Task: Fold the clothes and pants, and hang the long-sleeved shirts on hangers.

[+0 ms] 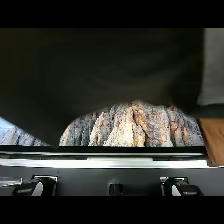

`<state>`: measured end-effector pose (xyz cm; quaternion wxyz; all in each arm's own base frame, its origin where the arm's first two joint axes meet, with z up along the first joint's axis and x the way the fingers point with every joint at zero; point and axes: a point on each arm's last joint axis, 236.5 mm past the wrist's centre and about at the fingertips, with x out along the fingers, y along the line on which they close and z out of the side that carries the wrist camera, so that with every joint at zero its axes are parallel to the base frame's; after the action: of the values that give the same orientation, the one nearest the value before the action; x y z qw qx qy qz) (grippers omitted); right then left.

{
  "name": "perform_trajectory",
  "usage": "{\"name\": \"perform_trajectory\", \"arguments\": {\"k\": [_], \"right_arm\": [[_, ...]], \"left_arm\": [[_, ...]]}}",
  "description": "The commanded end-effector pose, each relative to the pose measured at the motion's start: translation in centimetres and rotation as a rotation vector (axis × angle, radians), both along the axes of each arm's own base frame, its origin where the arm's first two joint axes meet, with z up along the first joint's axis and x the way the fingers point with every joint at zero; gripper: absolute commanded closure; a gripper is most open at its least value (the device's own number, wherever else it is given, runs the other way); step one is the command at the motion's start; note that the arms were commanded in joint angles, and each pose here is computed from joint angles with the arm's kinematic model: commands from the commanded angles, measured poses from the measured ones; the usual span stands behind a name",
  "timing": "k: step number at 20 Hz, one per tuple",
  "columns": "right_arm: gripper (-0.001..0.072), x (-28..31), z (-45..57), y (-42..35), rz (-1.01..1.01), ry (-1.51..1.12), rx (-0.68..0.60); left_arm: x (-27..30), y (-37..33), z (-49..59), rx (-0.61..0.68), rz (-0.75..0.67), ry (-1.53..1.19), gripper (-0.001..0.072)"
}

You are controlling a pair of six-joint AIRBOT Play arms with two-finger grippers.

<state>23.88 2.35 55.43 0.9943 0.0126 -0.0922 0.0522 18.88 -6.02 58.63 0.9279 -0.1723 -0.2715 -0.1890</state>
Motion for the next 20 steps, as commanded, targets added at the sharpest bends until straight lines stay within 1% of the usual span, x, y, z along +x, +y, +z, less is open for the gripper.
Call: {"name": "perform_trajectory", "arguments": {"k": [1,4,5,7,8,9,11,13,15,16,17,19,20], "right_arm": [[0.0671,0.6,-2.9,0.1,0.005,0.124,-0.016],[0.0671,6.6,-14.4,0.2,0.034,0.577,-0.032],[0.0671,9.2,-19.1,0.0,0.043,0.730,-0.028],[0.0671,14.8,-28.3,-0.2,0.055,0.954,0.003],[0.0671,17.7,-32.6,-0.1,0.059,1.022,0.046],[0.0671,20.9,-37.1,0.3,0.057,1.071,0.130],[0.0669,25.9,-44.7,1.7,0.056,1.144,0.356],[0.0669,28.7,-50.3,4.1,0.078,1.230,0.623],[0.0669,29.7,-54.1,6.6,0.128,1.313,0.810],[0.0670,29.7,-55.6,7.3,0.140,1.346,0.858],[0.0670,29.7,-56.5,7.5,0.141,1.369,0.872],[0.0669,29.4,-56.9,7.0,0.153,1.381,0.833],[0.0647,29.2,-56.3,6.1,0.169,1.384,0.808]], "left_arm": [[2.7,-0.1,-2.1,0.081,0.038,0.086,0.0685],[12.0,-0.1,-11.5,0.216,0.020,0.416,0.0684],[15.5,0.1,-16.0,0.235,-0.002,0.549,0.0684],[21.4,0.9,-25.1,0.218,-0.041,0.774,0.0683],[24.3,1.6,-30.3,0.192,-0.050,0.885,0.0683],[26.8,2.4,-35.0,0.165,-0.048,0.976,0.0683],[30.9,3.4,-44.4,0.111,-0.059,1.158,0.0683],[33.1,2.9,-51.3,0.020,-0.114,1.293,0.0683],[33.8,1.6,-55.7,-0.091,-0.190,1.386,0.0682],[33.6,0.7,-57.1,-0.133,-0.235,1.426,0.0682],[33.1,-0.4,-58.3,-0.154,-0.285,1.469,0.0681],[31.5,-1.2,-59.4,-0.121,-0.344,1.533,0.0681],[30.8,-0.9,-59.4,-0.100,-0.358,1.554,0.0650]]}}
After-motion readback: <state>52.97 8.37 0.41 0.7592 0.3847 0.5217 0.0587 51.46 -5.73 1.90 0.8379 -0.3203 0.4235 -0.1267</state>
